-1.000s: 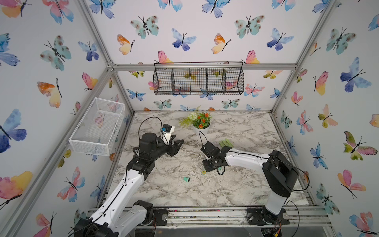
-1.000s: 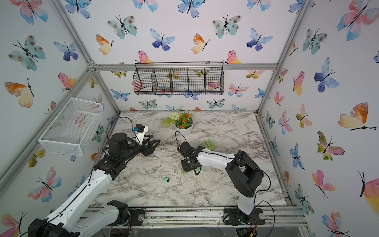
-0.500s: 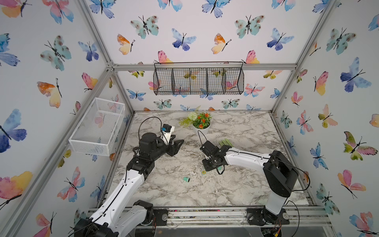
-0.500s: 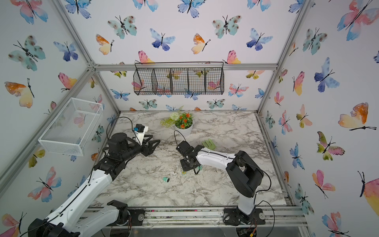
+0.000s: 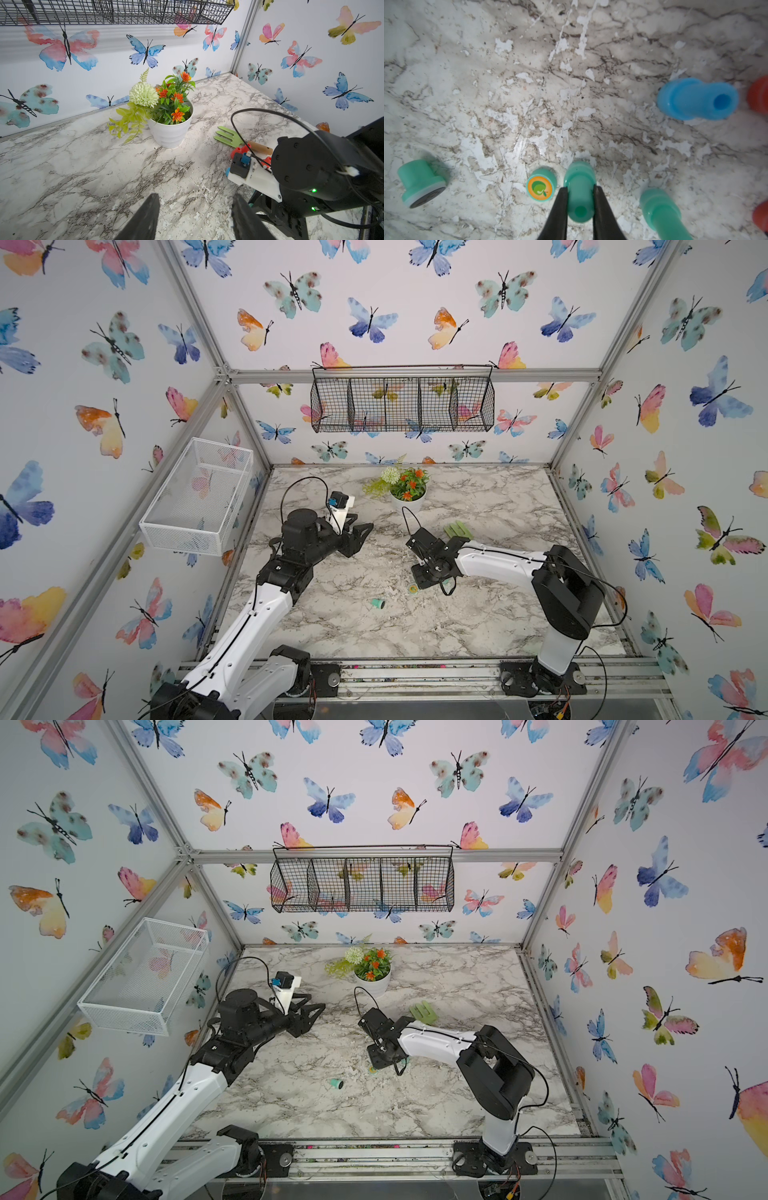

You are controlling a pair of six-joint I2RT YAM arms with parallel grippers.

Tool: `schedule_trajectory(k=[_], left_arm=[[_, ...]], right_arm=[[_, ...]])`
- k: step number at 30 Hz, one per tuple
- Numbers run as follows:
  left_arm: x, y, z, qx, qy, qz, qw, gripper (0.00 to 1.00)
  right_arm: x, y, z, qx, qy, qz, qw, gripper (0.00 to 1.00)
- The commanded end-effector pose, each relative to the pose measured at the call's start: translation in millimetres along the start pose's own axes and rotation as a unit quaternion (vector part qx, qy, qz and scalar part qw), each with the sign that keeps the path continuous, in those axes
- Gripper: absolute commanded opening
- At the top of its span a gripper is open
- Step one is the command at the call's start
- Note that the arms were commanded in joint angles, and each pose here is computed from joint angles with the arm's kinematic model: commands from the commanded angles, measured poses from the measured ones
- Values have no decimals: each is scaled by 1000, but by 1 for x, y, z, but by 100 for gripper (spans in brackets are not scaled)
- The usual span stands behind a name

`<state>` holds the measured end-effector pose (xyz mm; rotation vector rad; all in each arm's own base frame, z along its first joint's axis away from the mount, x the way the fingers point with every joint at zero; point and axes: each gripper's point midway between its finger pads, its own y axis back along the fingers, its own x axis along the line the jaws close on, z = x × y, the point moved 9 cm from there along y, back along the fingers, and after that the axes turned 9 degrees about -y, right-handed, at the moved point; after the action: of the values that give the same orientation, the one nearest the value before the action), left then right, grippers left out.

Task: Close the stamp cap
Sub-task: Close the cover of the stamp.

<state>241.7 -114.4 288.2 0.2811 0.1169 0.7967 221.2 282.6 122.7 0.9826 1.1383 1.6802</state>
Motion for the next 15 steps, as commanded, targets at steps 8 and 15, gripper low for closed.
schedule_trajectory(k=[8, 15], left_arm=[[0, -2, -3, 0, 3, -12, 1000, 58], [-1, -2, -5, 4, 4, -15, 1000, 57]], right_arm=[[-13, -19, -34, 122, 24, -35, 992, 1], [-15, -29, -43, 184, 35, -55, 981, 1]])
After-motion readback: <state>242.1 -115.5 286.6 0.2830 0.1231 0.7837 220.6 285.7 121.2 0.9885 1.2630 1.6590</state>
